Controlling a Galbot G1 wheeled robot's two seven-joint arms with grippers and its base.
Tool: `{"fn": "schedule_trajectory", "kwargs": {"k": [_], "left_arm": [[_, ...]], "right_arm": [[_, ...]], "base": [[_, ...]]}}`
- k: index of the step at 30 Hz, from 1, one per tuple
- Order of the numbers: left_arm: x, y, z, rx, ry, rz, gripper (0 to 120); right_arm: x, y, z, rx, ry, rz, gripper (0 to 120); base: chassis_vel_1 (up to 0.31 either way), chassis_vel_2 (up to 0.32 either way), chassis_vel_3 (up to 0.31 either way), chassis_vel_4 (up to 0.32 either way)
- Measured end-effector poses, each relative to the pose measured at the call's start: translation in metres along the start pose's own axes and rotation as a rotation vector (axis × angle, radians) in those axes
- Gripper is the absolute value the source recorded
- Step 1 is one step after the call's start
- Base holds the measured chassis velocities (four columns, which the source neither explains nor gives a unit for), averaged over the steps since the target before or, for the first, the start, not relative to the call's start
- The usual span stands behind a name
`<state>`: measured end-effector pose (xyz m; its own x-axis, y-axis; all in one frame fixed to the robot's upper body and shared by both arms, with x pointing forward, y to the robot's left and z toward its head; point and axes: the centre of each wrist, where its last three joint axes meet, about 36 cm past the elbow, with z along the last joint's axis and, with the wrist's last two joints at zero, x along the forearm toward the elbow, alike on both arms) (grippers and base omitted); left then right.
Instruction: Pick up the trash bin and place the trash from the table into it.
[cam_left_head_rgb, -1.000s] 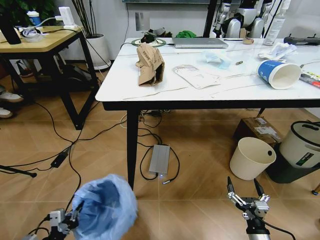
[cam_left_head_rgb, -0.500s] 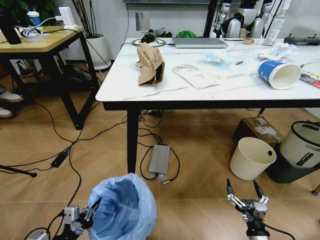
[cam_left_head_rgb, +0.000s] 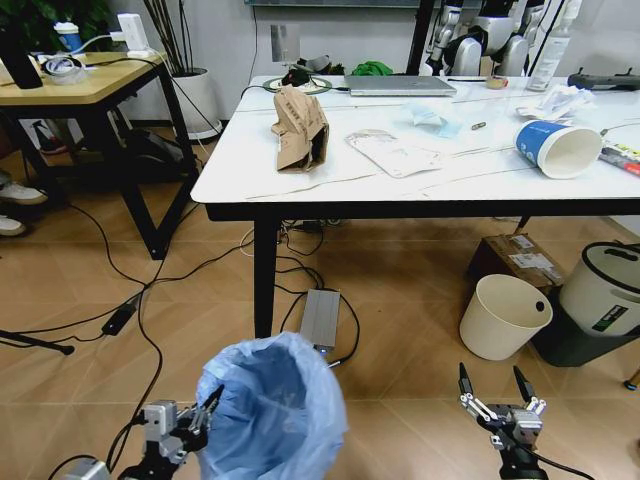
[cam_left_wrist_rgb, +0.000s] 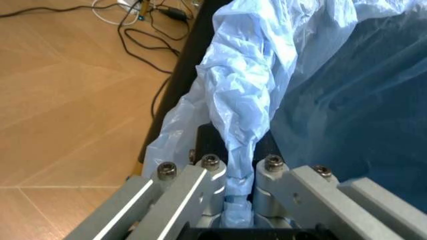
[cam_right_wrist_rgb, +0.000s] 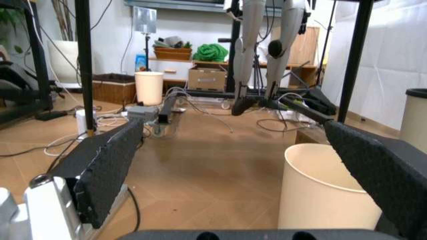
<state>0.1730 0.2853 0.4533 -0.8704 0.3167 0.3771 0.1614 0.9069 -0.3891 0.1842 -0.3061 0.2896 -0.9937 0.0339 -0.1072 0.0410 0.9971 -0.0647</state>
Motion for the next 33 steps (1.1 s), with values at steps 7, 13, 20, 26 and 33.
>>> {"fn": "schedule_trajectory", "kwargs": {"k": [7,13,20,26,33], "left_arm": [[-0.004,-0.014,-0.004,0.038,0.033,-0.023,0],[-0.008,-0.014,0.0,0.042,0.049,-0.035,0],[-0.01,-0.016,0.0,0.051,0.041,-0.025,0],[-0.009,-0.019,0.0,0.058,0.037,-0.015,0],[-0.009,-0.021,0.001,0.062,0.032,-0.011,0]], "right_arm": [[0.003,0.001,0.001,0.007,0.008,-0.002,100],[0.005,-0.001,0.001,0.012,0.012,-0.001,100],[0.007,-0.002,0.001,0.016,0.013,0.002,100],[0.009,0.0,0.0,0.017,0.009,0.005,100],[0.01,0.001,-0.002,0.019,0.005,0.005,100]], "base": [[0.0,0.0,0.0,0.0],[0.0,0.0,0.0,0.0],[0.0,0.0,0.0,0.0],[0.0,0.0,0.0,0.0],[0.0,0.0,0.0,0.0]]}}
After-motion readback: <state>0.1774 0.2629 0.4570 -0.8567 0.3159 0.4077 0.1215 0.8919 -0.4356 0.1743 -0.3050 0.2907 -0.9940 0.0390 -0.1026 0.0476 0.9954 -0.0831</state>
